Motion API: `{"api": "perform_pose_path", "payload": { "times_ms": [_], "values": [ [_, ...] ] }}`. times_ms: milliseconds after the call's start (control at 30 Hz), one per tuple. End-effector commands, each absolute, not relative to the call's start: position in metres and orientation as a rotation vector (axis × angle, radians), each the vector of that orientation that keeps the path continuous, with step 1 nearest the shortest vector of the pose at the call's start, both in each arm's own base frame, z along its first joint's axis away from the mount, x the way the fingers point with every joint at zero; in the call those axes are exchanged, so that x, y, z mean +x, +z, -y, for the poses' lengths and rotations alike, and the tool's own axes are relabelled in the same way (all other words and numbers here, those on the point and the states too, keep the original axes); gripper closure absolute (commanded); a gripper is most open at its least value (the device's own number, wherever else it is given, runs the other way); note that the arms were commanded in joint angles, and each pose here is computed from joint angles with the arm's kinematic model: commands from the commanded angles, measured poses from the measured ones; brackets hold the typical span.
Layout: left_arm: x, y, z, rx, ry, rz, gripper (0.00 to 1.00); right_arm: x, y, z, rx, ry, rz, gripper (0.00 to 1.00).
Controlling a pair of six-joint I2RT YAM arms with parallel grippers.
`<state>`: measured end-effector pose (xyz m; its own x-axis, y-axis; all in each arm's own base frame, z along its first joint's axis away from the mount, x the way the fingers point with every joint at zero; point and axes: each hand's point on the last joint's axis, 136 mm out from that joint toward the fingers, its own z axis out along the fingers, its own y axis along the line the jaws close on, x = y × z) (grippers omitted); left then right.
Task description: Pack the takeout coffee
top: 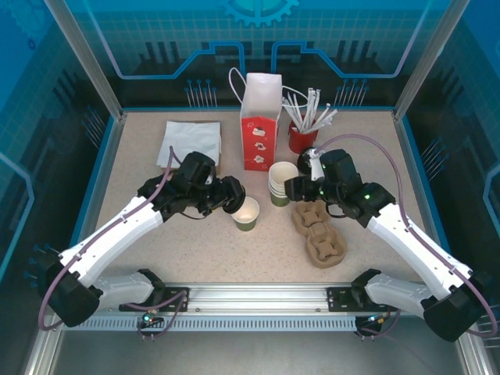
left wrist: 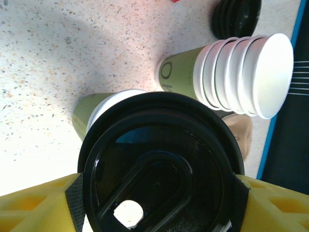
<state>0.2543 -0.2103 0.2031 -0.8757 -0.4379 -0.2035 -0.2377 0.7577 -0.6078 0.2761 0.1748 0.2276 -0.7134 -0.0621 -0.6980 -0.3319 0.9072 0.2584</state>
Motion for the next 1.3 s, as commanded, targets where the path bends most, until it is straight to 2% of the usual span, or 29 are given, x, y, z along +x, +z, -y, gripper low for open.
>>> {"api": "perform_pose_path", "payload": {
  "times_ms": [0,400,1000,1267],
  "values": [
    [0.255,0.205,0.206,-0.412,-0.695,-2.646,0.26,0.276,0.220,-0.125,-0.174,0.178,-2.404,0.27],
    [0.263,0.178,0.218,-0.233,-0.371,-2.730,0.29,0.270,0.208,-0.094,-0.082,0.052,-2.436,0.28],
    [0.267,0.161,0.231,-0.162,-0.268,-2.762,0.29,0.267,0.203,-0.091,-0.075,0.080,-2.443,0.28],
    [0.267,0.157,0.235,-0.155,-0.263,-2.769,0.29,0.268,0.201,-0.091,-0.071,0.090,-2.444,0.14]
  ]
}}
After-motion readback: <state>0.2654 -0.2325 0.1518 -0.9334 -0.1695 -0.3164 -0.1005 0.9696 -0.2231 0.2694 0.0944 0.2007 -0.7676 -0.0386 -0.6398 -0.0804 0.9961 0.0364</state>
